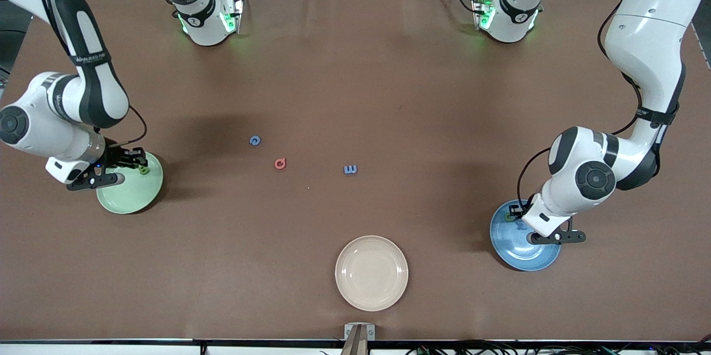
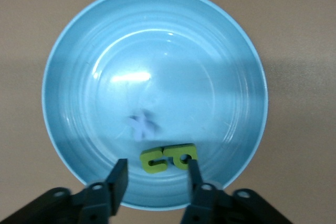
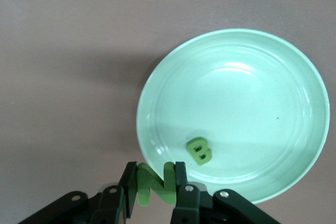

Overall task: Sort upper and lower case letters into plates
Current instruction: 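Place the x on the blue plate while the right gripper places the N, then grasp the m with the left gripper while the right gripper reaches the C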

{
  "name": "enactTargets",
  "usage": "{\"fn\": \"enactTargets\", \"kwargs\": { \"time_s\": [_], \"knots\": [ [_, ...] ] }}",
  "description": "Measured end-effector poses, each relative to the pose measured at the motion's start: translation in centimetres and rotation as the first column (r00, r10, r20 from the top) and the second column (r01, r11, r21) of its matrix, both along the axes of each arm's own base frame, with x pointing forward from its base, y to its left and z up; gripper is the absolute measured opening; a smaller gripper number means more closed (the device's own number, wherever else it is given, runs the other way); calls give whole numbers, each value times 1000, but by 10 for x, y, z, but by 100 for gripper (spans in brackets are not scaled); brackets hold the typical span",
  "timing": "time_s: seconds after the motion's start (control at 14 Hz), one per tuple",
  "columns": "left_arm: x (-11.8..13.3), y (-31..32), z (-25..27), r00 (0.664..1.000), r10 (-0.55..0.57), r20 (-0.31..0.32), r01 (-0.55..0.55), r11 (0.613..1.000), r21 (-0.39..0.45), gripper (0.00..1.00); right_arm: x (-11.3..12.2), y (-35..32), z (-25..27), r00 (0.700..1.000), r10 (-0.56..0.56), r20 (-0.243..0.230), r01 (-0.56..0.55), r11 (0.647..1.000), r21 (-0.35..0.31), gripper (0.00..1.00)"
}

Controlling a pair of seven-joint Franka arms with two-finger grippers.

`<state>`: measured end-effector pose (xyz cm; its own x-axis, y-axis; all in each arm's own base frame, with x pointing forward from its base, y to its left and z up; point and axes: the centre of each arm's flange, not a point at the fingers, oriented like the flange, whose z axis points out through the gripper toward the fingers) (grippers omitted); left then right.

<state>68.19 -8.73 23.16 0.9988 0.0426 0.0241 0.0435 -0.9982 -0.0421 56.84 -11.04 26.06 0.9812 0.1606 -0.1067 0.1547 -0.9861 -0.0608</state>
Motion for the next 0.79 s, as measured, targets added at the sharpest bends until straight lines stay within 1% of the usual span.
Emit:
{"fn": "enactTargets", "kwargs": {
  "time_s": [0.07, 0.14, 0.29, 0.5, 0.72, 0.79],
  "knots": [
    [-1, -5, 1, 1000, 17, 2, -17, 1000, -3, 69, 5, -5, -8, 1000, -5, -4, 5, 1000, 0, 33],
    [-2, -14, 3, 999, 36, 3, -36, 999, -11, 80, 9, -8, -15, 1000, -9, -5, 9, 1000, -1, 33],
    [-12, -57, 11, 997, 74, -22, -75, 997, -36, 99, 15, -12, -30, 1000, -13, 10, 13, 1000, -7, 33],
    [-42, -155, 24, 992, 121, -42, -124, 990, -68, 99, 20, -13, -47, 1000, -12, 18, 13, 1000, -11, 33],
    [-87, -252, 24, 992, 116, -45, -119, 991, -68, 96, 26, -14, -54, 1000, -12, 16, 12, 1000, -11, 33],
    [-104, -281, 23, 994, 96, -46, -99, 993, -69, 93, 27, -14, -57, 1000, -12, 13, 12, 1000, -11, 33]
  ]
}}
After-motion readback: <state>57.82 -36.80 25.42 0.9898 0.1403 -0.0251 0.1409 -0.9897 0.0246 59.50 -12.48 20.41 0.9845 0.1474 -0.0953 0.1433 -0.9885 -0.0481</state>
